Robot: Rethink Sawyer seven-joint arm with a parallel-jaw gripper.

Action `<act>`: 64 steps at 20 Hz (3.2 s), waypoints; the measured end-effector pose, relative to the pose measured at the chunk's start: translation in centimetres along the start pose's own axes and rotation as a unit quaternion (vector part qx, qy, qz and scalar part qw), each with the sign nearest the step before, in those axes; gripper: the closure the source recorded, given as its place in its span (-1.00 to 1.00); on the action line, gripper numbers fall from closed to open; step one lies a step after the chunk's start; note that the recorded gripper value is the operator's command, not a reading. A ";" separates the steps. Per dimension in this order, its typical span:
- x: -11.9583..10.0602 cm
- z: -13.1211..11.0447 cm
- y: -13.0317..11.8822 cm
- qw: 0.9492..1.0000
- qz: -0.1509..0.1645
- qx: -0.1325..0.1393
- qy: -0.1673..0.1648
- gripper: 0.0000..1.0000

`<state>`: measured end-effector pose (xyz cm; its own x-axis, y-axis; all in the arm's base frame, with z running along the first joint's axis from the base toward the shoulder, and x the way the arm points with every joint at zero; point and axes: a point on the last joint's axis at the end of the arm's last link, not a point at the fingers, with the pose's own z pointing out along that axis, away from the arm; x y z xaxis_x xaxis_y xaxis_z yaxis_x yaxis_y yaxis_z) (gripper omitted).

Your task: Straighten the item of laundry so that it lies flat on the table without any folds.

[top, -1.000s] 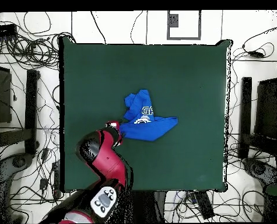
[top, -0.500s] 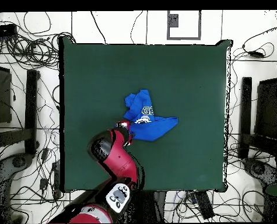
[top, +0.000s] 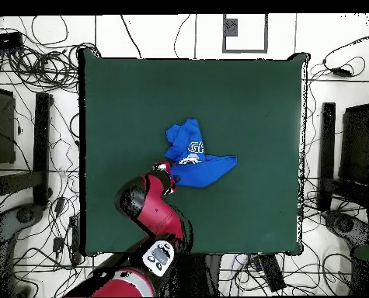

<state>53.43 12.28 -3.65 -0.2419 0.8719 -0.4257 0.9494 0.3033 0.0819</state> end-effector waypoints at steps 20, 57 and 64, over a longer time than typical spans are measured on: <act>0.5 0.0 -0.1 1.000 -0.010 -0.004 -0.002 -1.00; 1.1 0.1 -0.8 0.999 -0.050 -0.008 0.006 -1.00; 1.4 0.1 -0.6 0.999 -0.046 -0.009 0.011 -1.00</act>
<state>52.53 13.26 -4.37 -0.3331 0.8484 -0.4115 0.9189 0.3900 0.0601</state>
